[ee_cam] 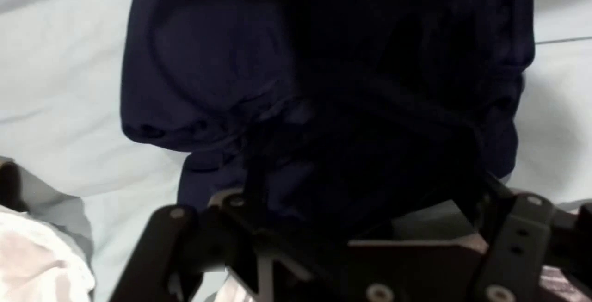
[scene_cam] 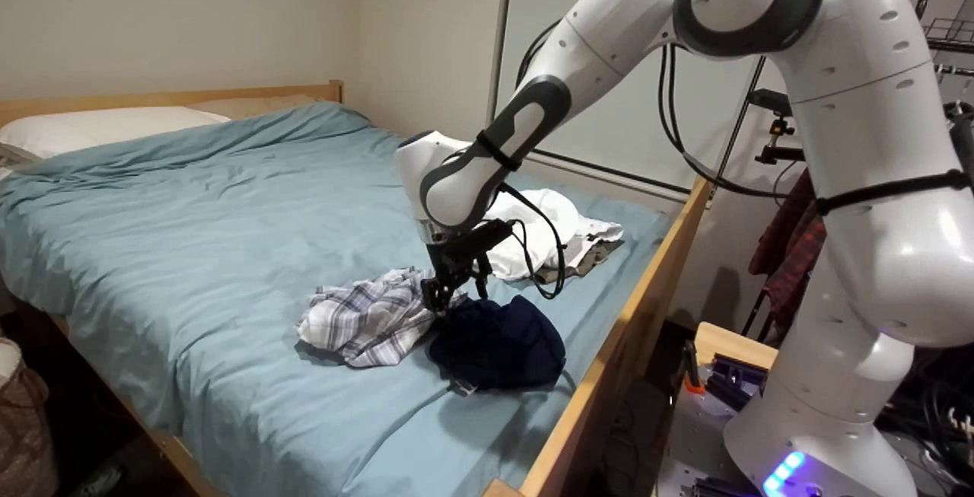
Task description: Pick the blue garment and put it on the pile of clothes on the right
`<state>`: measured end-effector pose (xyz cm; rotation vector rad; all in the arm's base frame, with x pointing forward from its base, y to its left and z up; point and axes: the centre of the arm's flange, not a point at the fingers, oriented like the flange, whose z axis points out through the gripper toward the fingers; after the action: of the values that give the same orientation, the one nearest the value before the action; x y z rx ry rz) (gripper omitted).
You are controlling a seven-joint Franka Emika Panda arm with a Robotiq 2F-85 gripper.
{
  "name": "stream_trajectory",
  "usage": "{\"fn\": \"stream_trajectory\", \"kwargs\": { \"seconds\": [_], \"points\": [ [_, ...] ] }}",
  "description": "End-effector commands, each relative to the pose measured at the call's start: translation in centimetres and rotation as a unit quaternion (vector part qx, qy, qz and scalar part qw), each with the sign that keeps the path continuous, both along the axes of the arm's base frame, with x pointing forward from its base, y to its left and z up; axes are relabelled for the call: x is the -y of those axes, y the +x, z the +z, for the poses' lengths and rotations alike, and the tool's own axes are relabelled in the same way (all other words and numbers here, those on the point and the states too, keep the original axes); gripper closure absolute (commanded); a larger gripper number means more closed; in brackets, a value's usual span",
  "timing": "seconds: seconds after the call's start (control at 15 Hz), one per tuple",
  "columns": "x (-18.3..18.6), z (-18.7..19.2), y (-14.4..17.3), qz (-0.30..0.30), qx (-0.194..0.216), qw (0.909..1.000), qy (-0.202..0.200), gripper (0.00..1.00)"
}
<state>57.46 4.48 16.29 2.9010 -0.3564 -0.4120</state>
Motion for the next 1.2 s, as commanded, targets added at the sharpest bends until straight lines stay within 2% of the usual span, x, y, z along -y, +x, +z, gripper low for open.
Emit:
{"fn": "stream_trajectory", "kwargs": {
  "seconds": [0.0, 0.33, 0.4, 0.6, 0.87, 0.93, 1.13],
  "points": [
    [3.0, -1.2, 0.8, 0.05, -0.04, 0.9955, 0.07, 0.0],
    [10.2, -2.6, -0.9, 0.076, -0.041, 0.9947, 0.056, 0.0],
    [10.8, -2.9, -1.0, 0.086, -0.041, 0.9933, 0.066, 0.0],
    [10.9, -4.5, -1.4, 0.118, -0.062, 0.9857, 0.103, 0.0],
    [10.7, -7.1, -2.6, 0.097, -0.091, 0.9815, 0.138, 0.0],
    [10.6, -7.8, -2.8, 0.089, -0.096, 0.9805, 0.147, 0.22],
    [10.4, -8.6, -3.1, 0.068, -0.095, 0.9788, 0.168, 0.4]
  ]
}}
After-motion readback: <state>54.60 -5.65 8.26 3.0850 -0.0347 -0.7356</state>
